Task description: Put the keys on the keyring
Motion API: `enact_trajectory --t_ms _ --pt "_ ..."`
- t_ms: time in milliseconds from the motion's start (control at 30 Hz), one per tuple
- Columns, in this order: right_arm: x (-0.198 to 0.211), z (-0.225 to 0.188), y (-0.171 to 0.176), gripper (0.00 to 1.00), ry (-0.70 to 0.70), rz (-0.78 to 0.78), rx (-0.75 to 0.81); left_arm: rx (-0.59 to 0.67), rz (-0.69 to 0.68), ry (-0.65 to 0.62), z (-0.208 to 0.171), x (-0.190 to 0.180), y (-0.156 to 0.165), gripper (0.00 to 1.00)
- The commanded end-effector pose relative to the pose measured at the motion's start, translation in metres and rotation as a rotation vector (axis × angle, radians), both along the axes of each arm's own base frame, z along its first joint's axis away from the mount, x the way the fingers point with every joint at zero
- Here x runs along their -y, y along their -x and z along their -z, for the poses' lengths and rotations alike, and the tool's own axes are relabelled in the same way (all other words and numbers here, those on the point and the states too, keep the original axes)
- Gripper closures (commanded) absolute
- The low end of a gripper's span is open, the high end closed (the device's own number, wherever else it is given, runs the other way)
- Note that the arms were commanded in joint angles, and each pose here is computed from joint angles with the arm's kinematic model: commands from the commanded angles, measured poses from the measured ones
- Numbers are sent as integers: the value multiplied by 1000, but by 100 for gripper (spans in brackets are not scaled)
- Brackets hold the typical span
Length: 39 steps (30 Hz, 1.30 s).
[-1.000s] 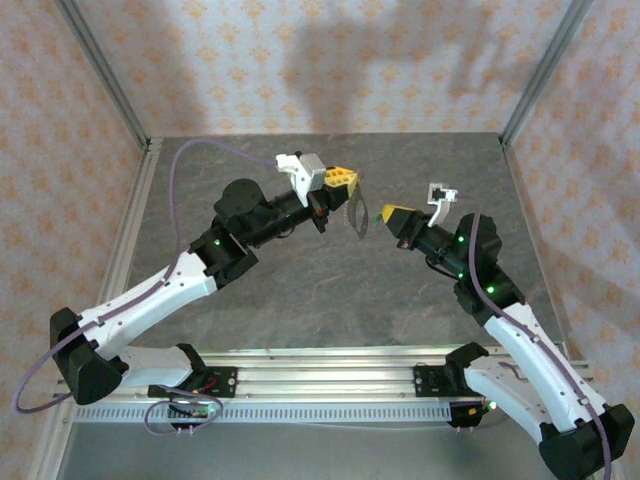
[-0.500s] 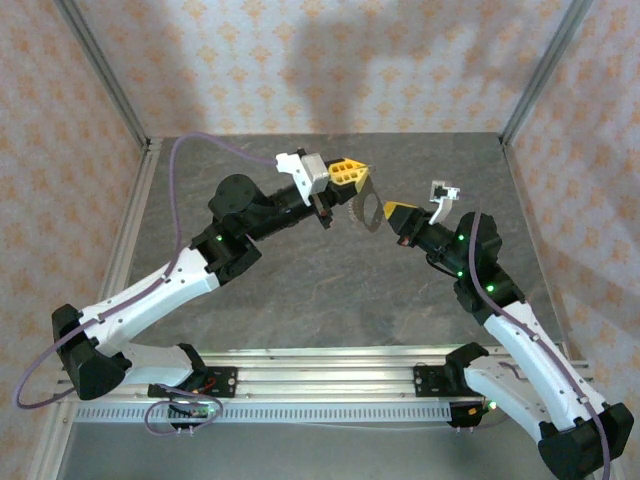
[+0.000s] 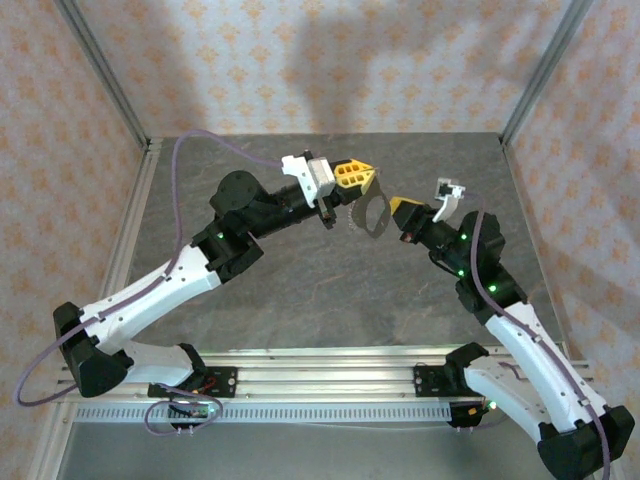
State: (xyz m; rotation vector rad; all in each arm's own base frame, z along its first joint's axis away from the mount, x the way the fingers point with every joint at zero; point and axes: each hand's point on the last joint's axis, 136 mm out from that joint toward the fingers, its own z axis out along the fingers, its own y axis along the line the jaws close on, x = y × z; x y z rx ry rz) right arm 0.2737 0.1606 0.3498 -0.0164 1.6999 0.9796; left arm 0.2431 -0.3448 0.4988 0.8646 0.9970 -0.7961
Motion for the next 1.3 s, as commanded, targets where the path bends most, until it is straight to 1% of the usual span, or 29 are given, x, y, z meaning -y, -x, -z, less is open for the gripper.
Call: enact_trajectory --t_ms 0,100,233,533,867,1267 --pt "18 -57 8 100 5 80 175 20 -12 26 -14 -3 3 100" --pt "22 -83 18 100 4 81 257 -10 -31 27 -8 -3 -2 100" --pt "18 -110 35 100 -4 31 348 -44 -53 30 -2 -3 -8 100" --pt "10 -148 54 100 -53 -54 466 -86 -58 40 3 0 -14 100" --pt "-6 -168 54 100 -129 -153 507 -106 -50 48 2 1 -15 100" --pt "-26 -165 61 100 -134 -242 504 -106 -42 53 0 5 -17 100"
